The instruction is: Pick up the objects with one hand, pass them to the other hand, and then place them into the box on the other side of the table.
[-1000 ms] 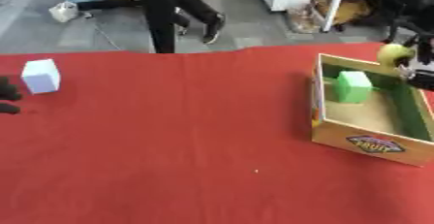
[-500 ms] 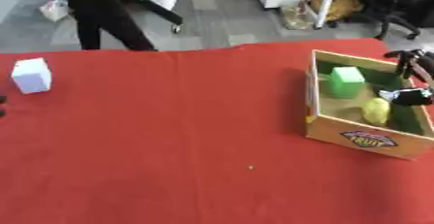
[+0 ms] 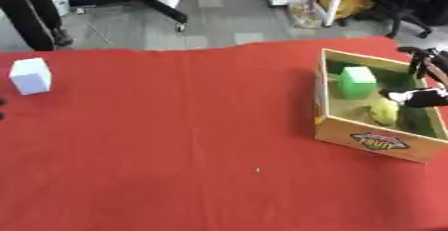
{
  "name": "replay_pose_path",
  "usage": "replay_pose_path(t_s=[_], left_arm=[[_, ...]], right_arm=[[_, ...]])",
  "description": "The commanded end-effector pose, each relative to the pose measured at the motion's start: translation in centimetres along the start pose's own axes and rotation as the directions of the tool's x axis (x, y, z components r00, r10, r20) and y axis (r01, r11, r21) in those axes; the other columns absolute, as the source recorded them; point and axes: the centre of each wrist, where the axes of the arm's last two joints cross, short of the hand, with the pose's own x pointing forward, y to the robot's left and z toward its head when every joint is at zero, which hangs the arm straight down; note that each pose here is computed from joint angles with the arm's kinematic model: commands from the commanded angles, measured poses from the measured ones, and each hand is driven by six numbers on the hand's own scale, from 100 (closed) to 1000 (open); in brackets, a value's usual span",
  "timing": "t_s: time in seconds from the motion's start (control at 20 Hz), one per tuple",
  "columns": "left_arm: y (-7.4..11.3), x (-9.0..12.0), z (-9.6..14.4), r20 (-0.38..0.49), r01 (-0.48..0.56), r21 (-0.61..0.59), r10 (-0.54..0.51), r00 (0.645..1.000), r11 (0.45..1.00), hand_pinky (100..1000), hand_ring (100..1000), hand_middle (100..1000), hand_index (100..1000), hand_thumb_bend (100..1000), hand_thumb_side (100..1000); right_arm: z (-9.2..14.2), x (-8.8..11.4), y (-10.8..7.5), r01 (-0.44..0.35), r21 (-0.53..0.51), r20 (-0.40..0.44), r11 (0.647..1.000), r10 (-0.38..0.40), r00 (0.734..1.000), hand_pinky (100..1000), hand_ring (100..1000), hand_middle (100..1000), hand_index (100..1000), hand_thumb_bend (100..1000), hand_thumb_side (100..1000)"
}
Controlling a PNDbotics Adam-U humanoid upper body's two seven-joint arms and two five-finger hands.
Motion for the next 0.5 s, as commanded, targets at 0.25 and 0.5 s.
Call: replay_pose_path(t_s=[0.25, 0.5], left_arm=[[2.0, 1.5, -0.4, 0.006, 0.111, 0.056, -0.112, 0.994, 0.992, 713, 733, 667, 765, 489, 740], [4.2, 2.7, -1.1, -0.024, 0.296, 0.102, -0.295, 0.955, 0.950, 725, 752, 694, 779, 495, 717]], right_arm=[[-0.1, 4.2, -5.8, 0.139, -0.309, 0.103, 0.941, -0.112, 0.988, 683, 429, 420, 824, 356, 223], [1.6, 9.7, -7.7, 0.279, -0.434, 0.246, 0.857, -0.185, 0.951, 683, 426, 417, 804, 318, 207]])
